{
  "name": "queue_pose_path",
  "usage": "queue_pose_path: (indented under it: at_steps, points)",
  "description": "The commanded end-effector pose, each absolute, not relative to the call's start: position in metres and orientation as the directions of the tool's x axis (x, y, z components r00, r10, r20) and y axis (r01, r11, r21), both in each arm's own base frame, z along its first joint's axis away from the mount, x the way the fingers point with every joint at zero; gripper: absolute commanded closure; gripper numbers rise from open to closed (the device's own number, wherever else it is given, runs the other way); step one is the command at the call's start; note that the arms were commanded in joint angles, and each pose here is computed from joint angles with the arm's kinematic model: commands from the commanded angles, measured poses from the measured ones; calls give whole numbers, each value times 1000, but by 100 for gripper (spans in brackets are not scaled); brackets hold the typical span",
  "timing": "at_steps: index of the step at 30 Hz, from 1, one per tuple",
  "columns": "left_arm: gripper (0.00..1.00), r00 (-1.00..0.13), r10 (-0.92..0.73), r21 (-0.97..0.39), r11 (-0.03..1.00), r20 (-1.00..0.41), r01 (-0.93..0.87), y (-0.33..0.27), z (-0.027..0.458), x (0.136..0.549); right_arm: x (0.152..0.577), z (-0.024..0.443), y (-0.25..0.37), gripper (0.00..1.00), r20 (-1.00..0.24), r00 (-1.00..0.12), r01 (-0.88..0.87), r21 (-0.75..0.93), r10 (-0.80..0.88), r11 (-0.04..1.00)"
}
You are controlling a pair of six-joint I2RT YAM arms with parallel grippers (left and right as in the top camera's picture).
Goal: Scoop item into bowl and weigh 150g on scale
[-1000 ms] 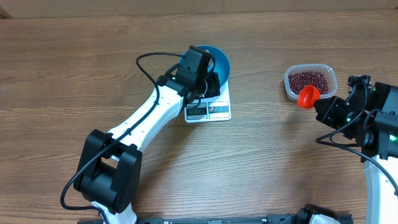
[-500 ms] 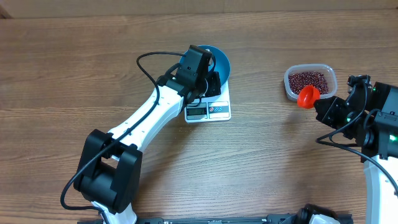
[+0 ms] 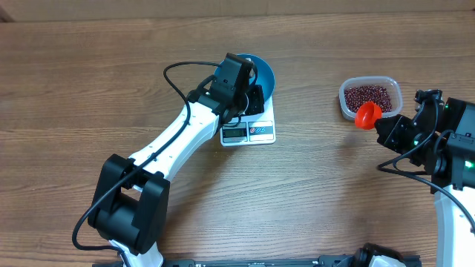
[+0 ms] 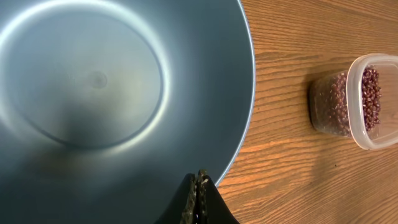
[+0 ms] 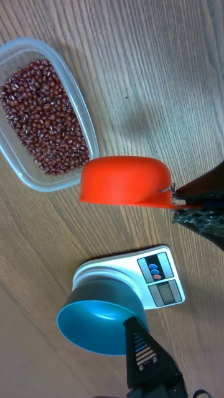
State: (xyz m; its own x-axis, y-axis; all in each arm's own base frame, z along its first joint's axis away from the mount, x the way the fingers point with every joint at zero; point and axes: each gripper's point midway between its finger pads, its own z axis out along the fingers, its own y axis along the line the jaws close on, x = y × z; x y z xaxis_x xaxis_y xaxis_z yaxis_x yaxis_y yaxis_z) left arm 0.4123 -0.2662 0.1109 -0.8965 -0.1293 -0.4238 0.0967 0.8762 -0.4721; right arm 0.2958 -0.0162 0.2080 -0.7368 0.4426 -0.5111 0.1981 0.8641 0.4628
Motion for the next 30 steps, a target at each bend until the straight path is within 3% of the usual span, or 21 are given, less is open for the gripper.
queue_pose_path:
  at_steps: [1, 22, 30]
  points:
    - [96, -894, -95, -466, 874, -437, 135, -272, 111, 413, 298, 218, -18, 96, -533, -722, 187, 464, 441, 866]
    - [96, -903, -73, -430, 893, -423, 129, -274, 104, 404, 298, 217, -18, 96, -530, -724, 188, 465, 442, 865]
    - [96, -873, -137, -371, 927, -468, 53, -243, 104, 425, 298, 217, -18, 96, -530, -724, 188, 465, 442, 865]
